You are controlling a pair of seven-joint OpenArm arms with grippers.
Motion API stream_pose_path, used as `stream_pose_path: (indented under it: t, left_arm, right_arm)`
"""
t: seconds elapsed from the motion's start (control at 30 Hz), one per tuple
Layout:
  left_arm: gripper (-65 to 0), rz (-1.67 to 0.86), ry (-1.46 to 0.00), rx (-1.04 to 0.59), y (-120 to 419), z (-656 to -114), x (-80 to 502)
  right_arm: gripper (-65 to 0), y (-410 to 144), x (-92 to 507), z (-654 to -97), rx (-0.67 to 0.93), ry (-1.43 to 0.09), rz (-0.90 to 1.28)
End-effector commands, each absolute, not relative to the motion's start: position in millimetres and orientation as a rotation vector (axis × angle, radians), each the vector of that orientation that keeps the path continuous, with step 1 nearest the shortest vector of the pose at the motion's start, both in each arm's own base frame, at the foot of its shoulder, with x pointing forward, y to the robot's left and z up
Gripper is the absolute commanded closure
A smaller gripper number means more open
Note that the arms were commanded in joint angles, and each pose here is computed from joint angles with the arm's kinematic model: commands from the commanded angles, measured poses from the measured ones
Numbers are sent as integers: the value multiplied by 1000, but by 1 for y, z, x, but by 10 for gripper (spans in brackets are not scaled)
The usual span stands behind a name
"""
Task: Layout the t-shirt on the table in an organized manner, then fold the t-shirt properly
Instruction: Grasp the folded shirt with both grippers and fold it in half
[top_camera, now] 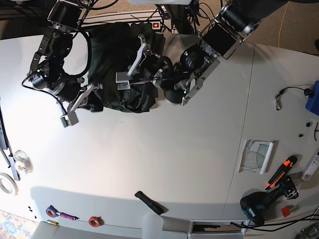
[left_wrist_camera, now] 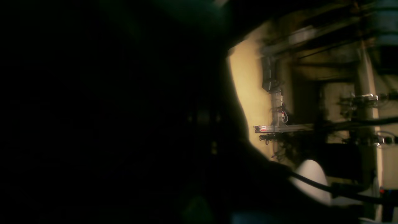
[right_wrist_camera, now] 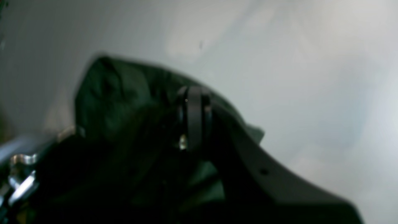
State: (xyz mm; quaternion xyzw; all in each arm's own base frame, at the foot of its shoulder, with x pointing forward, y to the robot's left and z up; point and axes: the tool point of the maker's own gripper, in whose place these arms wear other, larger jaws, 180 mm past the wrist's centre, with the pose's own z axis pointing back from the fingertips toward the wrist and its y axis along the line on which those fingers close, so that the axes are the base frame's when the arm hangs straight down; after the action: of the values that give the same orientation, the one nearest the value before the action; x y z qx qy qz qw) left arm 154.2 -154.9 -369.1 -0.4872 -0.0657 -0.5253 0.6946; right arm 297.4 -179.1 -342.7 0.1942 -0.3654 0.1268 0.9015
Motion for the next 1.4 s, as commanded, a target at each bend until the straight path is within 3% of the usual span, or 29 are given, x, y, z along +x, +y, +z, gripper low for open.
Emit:
stream_pose_path:
  t: [0.0, 0.27, 0.4, 0.67, 0.8, 1.0, 1.37]
  left_arm:
    - [0, -1165, -198, -1083, -161, -360, 165]
    - [0, -1176, -175, -665, -109, -418, 198]
    - [0, -1182, -197, -553, -90, -422, 222]
    - [0, -1138, -431, -370, -81, -391, 306]
    - [0, -1103, -522, -386, -90, -375, 324]
    - [0, -1089, -544, -399, -93, -372, 327]
    - [0, -1107, -638, -795, -141, -304, 313]
  right_arm:
    - [0, -180, 303, -332, 400, -787, 283]
    - [0, -186, 275, -356, 380, -661, 286]
    - [0, -186, 261, -366, 387, -620, 279]
    - [0, -176, 221, -386, 464, -536, 253]
    - [0, -164, 211, -383, 549, -546, 232]
    - [0, -163, 220, -375, 558, -583, 234]
    - [0, -168, 276, -311, 506, -812, 292]
